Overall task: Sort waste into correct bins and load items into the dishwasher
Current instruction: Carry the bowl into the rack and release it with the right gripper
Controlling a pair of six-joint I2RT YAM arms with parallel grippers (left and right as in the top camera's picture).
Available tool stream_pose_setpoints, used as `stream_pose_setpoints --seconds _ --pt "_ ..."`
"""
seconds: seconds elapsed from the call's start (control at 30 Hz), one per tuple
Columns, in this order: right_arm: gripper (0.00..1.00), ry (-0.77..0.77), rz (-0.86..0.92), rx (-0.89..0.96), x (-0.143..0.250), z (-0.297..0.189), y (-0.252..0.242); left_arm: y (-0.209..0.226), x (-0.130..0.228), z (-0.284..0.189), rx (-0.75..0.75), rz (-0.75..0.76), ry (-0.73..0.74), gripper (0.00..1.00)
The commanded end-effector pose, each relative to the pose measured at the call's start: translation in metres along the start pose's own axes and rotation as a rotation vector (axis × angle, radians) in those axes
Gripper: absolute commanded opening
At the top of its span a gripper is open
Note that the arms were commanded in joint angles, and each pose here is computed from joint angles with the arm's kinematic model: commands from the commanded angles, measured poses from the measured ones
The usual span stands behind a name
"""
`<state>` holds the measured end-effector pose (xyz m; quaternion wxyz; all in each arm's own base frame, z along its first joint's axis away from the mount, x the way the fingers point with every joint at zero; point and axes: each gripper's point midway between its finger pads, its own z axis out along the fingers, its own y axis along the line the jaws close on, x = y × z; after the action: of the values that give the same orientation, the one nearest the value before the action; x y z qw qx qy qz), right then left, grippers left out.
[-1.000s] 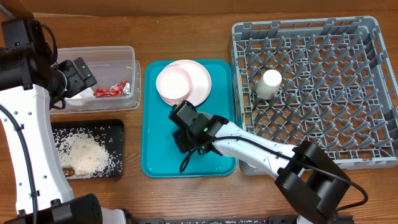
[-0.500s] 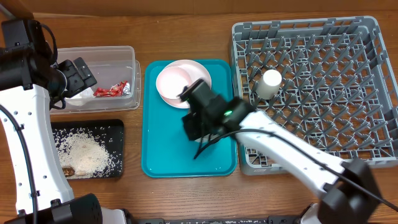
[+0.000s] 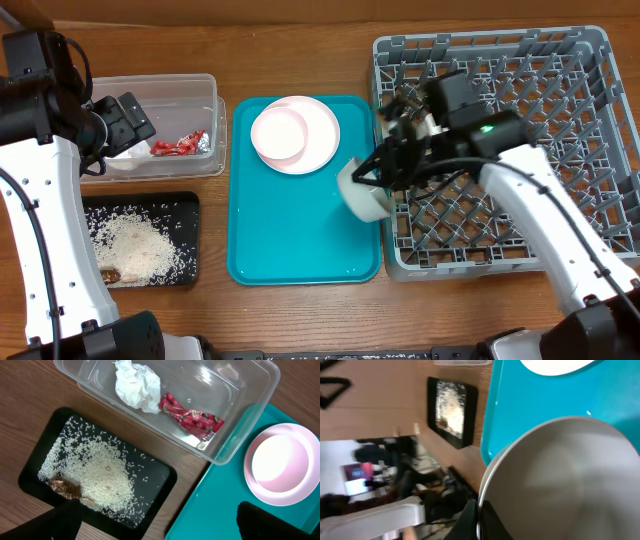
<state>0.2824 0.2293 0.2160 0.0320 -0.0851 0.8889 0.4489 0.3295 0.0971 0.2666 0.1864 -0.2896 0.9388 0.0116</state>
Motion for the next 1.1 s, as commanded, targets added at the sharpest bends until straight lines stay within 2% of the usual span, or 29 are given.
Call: stream_pose_setpoints --seconds 0.0,0.33,0.57,0.77,1.07 --pt "0.04 -0.045 -0.065 -0.154 -0.006 -0.033 0.019 0.0 0.0 0.002 0.004 -0.019 0.006 1.0" --pt "0.04 -0.158 0.063 -0.211 -0.012 -0.076 -0.031 0.0 0.0 0.002 0.004 -0.019 0.006 1.0" --pt "0.04 -0.213 0.141 -0.333 -0.006 -0.088 -0.052 0.0 0.0 0.002 0.004 -0.019 0.006 1.0" --pt "0.04 -0.278 0.169 -0.521 -0.001 -0.096 -0.061 0.0 0.0 0.002 0.004 -0.019 0.006 1.0" --pt "0.04 -0.34 0.227 -0.499 0.009 -0.095 -0.096 0.0 0.0 0.002 0.004 -0.019 0.006 1.0"
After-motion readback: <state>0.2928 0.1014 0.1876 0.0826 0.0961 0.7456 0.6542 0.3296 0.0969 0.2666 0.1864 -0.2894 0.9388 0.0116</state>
